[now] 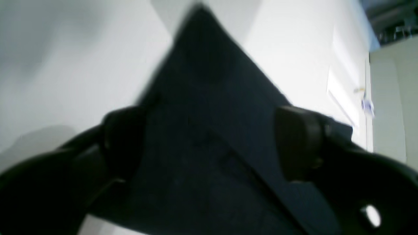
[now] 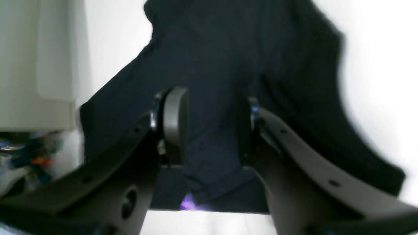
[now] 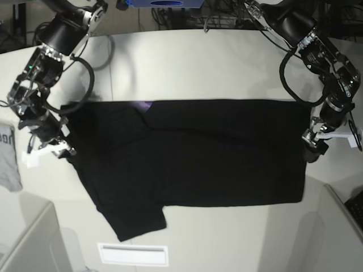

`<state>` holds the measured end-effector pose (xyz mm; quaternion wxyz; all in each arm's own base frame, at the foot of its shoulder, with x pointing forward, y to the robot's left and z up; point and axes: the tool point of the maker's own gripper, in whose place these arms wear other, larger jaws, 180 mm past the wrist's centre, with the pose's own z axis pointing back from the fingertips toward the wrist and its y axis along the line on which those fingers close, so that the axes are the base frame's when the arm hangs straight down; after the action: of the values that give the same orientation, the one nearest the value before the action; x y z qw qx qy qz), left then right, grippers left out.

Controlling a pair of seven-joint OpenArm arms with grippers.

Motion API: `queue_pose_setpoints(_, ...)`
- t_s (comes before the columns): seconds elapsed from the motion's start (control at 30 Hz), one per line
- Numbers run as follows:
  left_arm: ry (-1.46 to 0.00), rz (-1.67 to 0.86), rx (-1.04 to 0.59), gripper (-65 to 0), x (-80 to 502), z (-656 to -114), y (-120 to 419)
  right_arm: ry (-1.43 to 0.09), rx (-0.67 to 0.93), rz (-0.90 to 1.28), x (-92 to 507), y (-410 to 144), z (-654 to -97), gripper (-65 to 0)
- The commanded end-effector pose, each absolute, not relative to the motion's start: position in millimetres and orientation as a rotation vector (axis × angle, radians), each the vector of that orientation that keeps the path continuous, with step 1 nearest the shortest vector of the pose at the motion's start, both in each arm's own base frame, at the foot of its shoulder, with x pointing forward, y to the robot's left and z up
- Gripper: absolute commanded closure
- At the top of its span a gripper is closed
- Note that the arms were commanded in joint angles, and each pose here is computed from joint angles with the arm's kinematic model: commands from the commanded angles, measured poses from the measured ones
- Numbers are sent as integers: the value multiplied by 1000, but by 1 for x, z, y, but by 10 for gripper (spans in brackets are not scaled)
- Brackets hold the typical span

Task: Fold the T-shirt properly
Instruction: 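Lift the shoulder corners and drag them across toward the hem, then pull the held corners back and release the shirt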

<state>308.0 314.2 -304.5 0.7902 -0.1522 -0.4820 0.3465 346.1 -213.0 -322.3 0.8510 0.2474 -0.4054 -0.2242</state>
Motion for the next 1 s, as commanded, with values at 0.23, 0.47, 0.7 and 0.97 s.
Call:
queue_pose_setpoints(0.23, -930, 881, -244, -624, 226, -349, 325, -848, 454, -850, 254, -236, -345, -263)
queue_pose_setpoints(0.47, -908, 856, -226, -624, 205, -367, 332, -710, 465, -989, 237, -236, -411, -284)
queue_pose_setpoints(0.7, -902, 860, -245, -624, 209, -370, 328, -677, 485, -1029, 250, -239, -432, -284)
queue_pose_setpoints(0.97, -911, 874, -274, -624, 220, -372, 326, -662, 490, -1062, 265, -249, -442, -279)
